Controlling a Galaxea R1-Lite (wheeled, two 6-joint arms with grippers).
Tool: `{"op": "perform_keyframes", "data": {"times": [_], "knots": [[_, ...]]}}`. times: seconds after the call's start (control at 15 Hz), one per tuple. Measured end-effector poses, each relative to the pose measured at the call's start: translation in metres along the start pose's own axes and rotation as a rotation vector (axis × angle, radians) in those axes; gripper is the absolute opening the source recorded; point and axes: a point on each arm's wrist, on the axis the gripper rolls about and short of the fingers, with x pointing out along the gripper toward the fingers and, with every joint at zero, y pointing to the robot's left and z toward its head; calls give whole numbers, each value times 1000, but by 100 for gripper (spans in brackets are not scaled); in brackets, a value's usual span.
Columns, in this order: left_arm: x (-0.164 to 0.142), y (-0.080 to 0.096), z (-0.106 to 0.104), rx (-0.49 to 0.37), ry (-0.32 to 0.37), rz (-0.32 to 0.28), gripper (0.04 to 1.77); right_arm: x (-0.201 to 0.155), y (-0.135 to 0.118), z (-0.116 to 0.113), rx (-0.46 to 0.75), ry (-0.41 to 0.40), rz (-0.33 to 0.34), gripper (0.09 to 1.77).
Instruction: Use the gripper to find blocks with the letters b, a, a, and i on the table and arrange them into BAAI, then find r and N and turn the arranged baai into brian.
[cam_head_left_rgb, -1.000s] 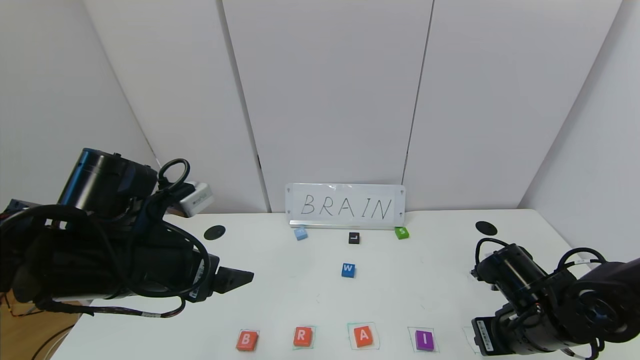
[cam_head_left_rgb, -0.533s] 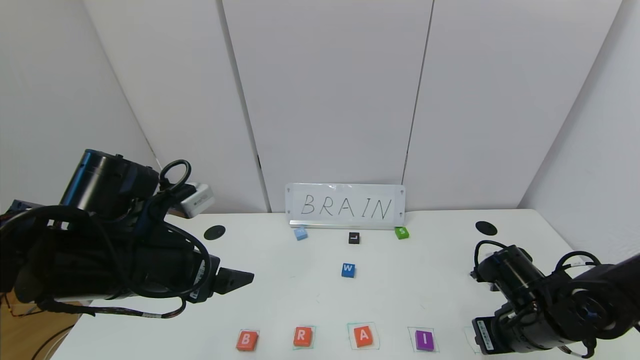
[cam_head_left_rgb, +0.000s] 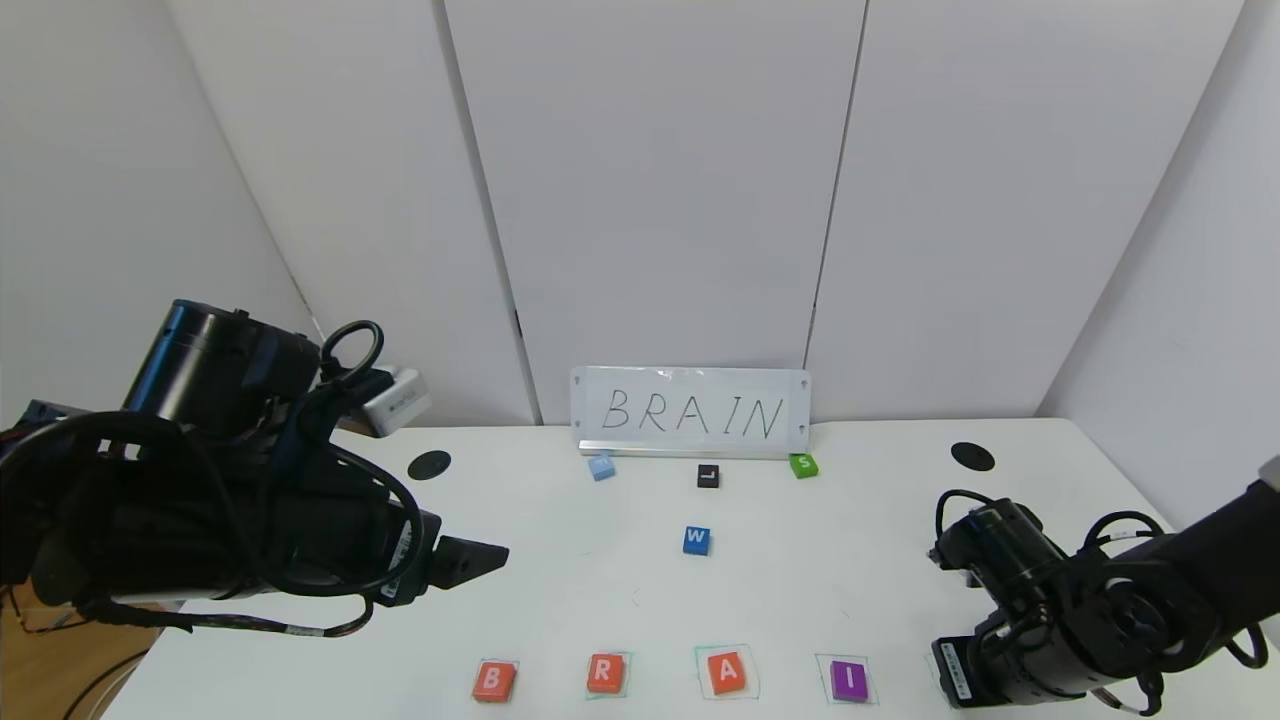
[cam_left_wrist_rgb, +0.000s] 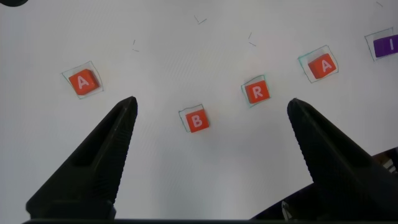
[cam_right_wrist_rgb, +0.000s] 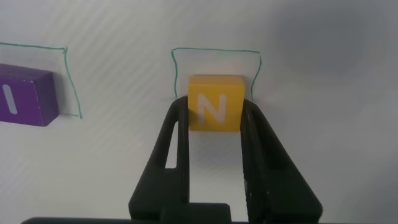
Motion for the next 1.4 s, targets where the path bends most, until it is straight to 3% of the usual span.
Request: {"op": "perform_keyframes", "data": {"times": [0.8,1.07,1.4], "knots": [[0,0,0,2,2,-1,172,4,0,0,2,8,-2,55],[0,-1,0,3,2,-2,172,5,1,1,4,-1,2,103],[1,-1,0,3,2,-2,172,6,0,1,6,-2,3,134]]}}
